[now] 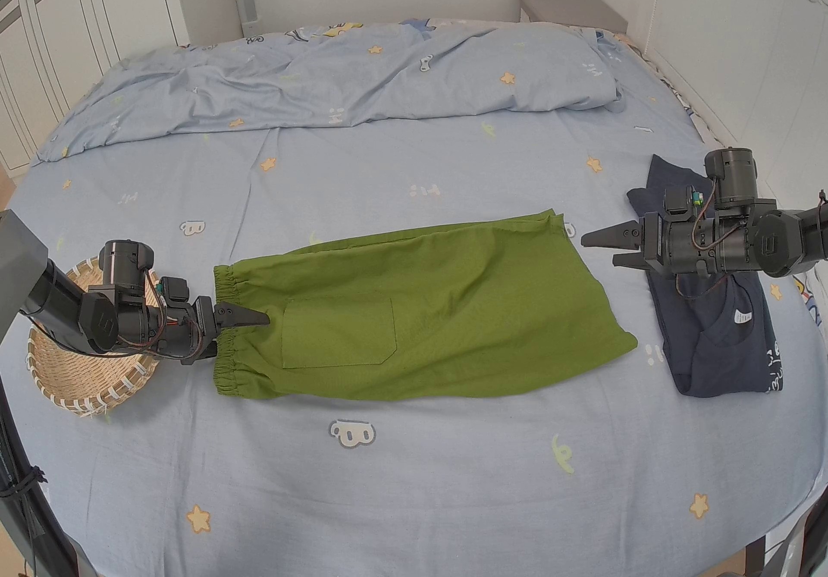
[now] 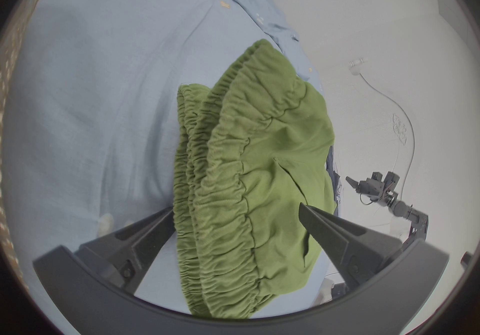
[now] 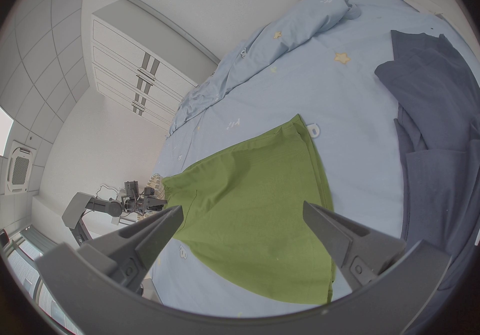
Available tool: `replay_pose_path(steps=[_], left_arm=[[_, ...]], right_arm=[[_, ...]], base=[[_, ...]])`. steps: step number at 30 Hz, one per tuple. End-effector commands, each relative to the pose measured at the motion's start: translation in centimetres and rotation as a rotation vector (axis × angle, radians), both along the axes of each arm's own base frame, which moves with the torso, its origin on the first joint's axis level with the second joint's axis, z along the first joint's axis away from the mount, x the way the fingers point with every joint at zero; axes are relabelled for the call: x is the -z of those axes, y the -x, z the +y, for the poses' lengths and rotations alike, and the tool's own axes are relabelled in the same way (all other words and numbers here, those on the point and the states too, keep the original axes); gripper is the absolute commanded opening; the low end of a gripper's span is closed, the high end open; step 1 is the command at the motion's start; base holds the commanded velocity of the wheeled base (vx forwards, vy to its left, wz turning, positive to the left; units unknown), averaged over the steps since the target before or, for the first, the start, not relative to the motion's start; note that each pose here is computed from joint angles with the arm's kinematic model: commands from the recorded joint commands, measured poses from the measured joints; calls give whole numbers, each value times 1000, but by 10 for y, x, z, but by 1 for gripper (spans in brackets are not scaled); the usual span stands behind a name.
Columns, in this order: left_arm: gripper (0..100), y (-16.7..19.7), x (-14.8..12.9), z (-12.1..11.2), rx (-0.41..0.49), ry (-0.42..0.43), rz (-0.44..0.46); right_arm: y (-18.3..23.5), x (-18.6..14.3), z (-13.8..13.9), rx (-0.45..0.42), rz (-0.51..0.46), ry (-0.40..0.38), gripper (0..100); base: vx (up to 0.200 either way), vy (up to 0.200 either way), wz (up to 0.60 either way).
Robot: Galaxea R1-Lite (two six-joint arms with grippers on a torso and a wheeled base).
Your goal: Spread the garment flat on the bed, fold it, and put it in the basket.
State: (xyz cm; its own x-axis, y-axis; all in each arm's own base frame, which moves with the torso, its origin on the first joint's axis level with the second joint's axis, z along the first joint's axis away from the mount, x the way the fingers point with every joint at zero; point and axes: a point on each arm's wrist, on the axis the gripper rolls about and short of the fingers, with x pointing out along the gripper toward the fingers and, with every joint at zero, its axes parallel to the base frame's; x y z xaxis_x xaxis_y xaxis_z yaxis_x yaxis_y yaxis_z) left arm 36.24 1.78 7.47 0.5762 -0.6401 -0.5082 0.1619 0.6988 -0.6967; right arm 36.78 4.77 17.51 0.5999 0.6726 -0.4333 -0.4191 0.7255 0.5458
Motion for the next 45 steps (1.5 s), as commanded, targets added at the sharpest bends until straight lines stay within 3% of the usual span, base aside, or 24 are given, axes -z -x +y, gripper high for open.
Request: replay_pose_path(steps=[1, 3, 11, 12, 22, 25, 32, 45], left_arm=[[100, -1, 5, -1, -2, 35, 26], [100, -1, 4, -2, 27, 94, 27], [100, -1, 6, 1, 28, 111, 30], [0, -1, 6, 2, 24, 115, 32], [0, 1, -7, 4, 3, 154, 34], [0, 3, -16, 14, 7, 178, 9], [0, 6, -22, 24, -3, 192, -9], [0, 6, -21, 24, -3, 191, -9]], right_arm=[[0, 0, 0, -1, 0, -1, 100], [0, 0, 0, 0, 1, -2, 100], [-1, 0, 0, 2, 1, -3, 100], [-1, 1, 0, 2, 1, -2, 100], [-7, 40, -13, 36, 107, 30, 100], [-14, 57, -24, 43, 108, 67, 100], [-23, 77, -28, 52, 154, 75, 100], [-23, 103, -13, -62, 203, 47, 100]], base=[[0, 0, 0], [0, 0, 0], [0, 0, 0], [0, 0, 0], [0, 0, 0], [0, 0, 0], [0, 0, 0], [0, 0, 0]])
